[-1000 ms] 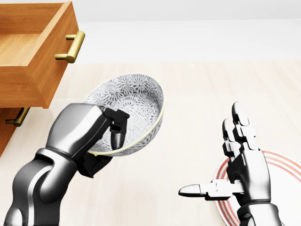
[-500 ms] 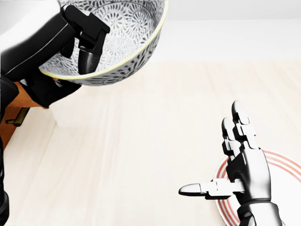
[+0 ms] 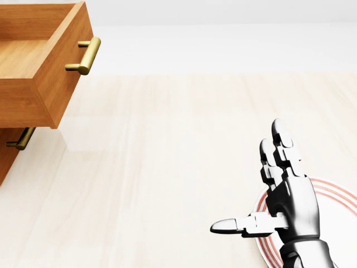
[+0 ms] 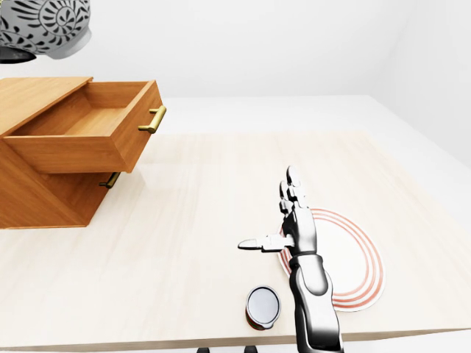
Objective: Put the bowl on top of the cabinet.
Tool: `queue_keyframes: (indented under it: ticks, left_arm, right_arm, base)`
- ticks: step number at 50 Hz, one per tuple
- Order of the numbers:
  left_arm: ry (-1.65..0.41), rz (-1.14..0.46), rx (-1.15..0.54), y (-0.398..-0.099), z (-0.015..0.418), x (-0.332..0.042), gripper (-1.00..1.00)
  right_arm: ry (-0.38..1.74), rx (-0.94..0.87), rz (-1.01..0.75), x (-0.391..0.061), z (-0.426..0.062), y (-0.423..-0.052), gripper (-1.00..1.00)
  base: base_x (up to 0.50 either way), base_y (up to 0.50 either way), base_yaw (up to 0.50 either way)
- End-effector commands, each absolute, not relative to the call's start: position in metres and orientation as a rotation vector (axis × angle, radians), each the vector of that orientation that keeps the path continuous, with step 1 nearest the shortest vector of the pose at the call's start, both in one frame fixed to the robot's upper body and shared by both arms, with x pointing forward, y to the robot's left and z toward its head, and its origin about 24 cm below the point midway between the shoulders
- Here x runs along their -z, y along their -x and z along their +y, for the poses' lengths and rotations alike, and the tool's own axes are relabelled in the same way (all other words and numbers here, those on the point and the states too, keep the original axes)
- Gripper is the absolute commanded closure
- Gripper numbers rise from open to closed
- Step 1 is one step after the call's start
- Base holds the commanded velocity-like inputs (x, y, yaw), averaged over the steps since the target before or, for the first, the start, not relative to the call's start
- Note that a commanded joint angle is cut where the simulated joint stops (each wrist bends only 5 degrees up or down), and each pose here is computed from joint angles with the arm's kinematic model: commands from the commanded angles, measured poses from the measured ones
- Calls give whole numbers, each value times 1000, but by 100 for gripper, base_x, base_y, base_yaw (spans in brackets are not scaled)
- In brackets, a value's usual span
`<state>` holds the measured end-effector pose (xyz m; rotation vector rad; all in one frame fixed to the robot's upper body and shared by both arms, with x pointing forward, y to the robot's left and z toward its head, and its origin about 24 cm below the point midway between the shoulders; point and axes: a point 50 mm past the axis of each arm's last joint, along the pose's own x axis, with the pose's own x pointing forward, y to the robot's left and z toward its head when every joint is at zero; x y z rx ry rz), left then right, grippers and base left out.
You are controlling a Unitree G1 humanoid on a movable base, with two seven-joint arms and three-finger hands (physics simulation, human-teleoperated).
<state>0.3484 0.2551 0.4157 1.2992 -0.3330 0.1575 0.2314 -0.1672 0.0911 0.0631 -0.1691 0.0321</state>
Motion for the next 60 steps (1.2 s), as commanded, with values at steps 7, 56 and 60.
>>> queue_keyframes:
  ticks: [7, 56, 60]
  left_arm:
    - [-1248, -45, -469, -334, 349, -408, 97]
    - [-1448, 263, -633, -329, 407, -314, 98]
    - [-1453, 269, -633, -329, 408, -311, 97]
  right_arm:
    - [-73, -44, -157, -88, -165, -232, -100]
    - [-83, -99, -82, -71, -153, -231, -100]
    - [-81, -101, -87, -72, -153, -231, -100]
  base:
    - [0, 0, 0]
    - [0, 0, 0]
    - [0, 0, 0]
